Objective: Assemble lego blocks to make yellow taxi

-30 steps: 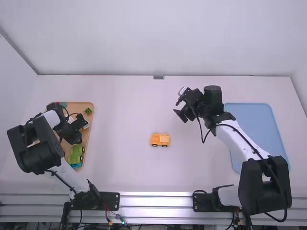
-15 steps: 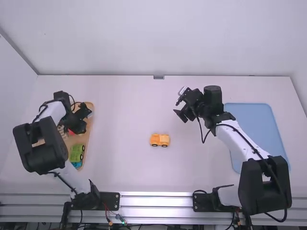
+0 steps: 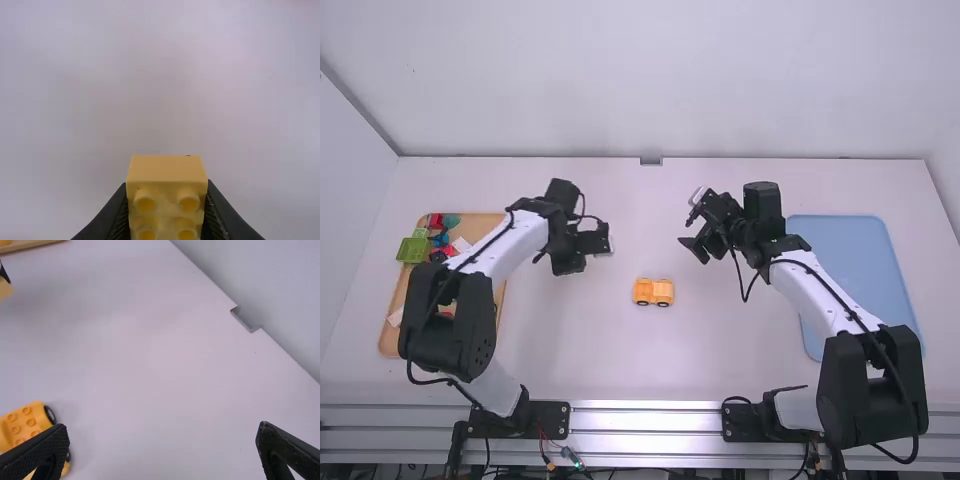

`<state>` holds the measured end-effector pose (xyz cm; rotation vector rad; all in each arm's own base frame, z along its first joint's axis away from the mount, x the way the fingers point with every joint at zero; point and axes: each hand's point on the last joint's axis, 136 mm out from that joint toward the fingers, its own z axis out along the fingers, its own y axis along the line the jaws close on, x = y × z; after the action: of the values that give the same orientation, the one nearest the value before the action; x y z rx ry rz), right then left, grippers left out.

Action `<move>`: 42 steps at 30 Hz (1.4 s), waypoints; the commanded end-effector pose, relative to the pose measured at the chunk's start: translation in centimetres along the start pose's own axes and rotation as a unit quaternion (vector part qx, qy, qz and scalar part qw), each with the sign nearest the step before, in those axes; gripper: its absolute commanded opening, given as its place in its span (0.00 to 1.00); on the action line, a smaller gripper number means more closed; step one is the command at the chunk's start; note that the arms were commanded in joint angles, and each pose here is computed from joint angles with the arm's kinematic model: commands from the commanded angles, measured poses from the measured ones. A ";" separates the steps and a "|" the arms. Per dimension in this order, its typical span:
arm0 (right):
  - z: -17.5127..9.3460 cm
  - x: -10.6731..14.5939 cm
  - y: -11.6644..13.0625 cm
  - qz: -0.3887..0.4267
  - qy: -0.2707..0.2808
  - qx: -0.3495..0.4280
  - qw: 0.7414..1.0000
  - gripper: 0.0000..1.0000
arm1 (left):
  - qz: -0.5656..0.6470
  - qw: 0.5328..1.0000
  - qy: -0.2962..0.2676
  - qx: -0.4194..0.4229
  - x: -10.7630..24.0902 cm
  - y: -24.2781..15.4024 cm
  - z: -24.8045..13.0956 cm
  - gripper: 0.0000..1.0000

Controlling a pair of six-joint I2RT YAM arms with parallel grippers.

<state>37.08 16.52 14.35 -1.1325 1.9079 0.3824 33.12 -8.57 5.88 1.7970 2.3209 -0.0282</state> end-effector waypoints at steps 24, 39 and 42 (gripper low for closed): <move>-0.4 -0.9 -0.1 0.002 -0.005 -0.005 1.000 0.99 | 0.097 0.992 -0.020 0.079 -3.8 -5.4 6.7 0.03; -0.4 -0.9 -0.1 0.002 -0.005 -0.005 1.000 0.99 | 0.100 0.993 0.002 0.056 -2.6 -5.1 7.8 0.40; -0.4 -0.9 -0.1 0.002 -0.005 -0.005 1.000 0.99 | 0.101 0.993 -0.010 0.054 -3.0 -5.0 7.8 0.99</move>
<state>36.64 16.41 13.86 -1.1380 1.9349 0.3943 30.50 -13.74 -1.52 2.0581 2.1506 -0.1247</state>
